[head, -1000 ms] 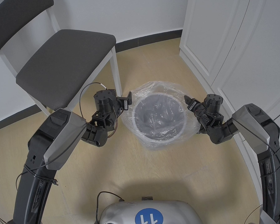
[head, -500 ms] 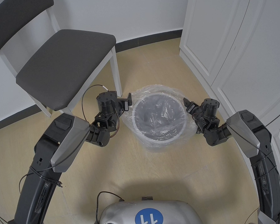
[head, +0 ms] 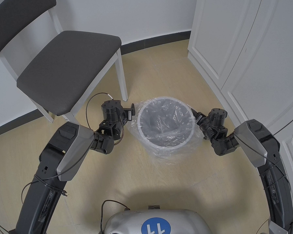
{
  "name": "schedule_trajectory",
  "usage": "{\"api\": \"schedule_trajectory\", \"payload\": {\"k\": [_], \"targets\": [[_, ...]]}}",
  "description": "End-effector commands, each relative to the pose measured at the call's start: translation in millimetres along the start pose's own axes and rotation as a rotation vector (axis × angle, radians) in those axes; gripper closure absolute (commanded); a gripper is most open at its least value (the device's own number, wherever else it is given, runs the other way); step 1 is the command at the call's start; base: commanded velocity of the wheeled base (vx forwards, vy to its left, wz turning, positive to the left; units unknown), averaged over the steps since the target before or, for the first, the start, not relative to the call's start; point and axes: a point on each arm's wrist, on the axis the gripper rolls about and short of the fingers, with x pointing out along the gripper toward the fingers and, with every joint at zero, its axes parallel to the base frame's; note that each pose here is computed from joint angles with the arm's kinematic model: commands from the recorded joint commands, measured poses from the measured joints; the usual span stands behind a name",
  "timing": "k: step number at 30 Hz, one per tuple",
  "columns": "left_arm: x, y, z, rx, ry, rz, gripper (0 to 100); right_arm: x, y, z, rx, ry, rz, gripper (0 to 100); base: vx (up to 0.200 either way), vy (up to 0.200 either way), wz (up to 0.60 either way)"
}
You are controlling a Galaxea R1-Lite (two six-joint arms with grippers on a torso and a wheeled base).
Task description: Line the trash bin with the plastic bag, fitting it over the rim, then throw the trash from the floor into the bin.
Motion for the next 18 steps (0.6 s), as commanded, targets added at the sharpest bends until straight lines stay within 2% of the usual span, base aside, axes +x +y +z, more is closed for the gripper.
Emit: {"api": "schedule_trajectory", "payload": {"k": [1,6,11,13,14,15,17,18], "targets": [[0,3,-5,0.007,0.016,0.006,0,1,-4,-3,-0.001,0.005,-0.008,0,0.000,0.000,0.00],[-4,10,11,0.003,0.004,0.015,0,-2,3,11,0.002,-0.018,0.003,0,0.000,0.000,0.00],[-19,15,33,0.004,0.013,0.014,0,-20,20,42,-0.029,-0.033,0.010,0,0.000,0.000,0.00],[-32,17,40,0.017,0.045,0.001,0,-31,23,51,-0.098,-0.014,-0.002,0,0.000,0.000,0.00],[-32,17,40,0.017,0.045,0.001,0,-31,23,51,-0.098,-0.014,-0.002,0,0.000,0.000,0.00],[-44,19,43,0.031,0.076,-0.013,0,-42,19,55,-0.161,0.019,-0.025,0,0.000,0.000,0.00],[-50,19,44,0.035,0.090,-0.027,0,-47,15,57,-0.188,0.047,-0.046,0,0.000,0.000,0.00],[-57,17,44,0.049,0.107,-0.052,0,-56,15,59,-0.213,0.100,-0.071,0,0.000,0.000,0.00]]}}
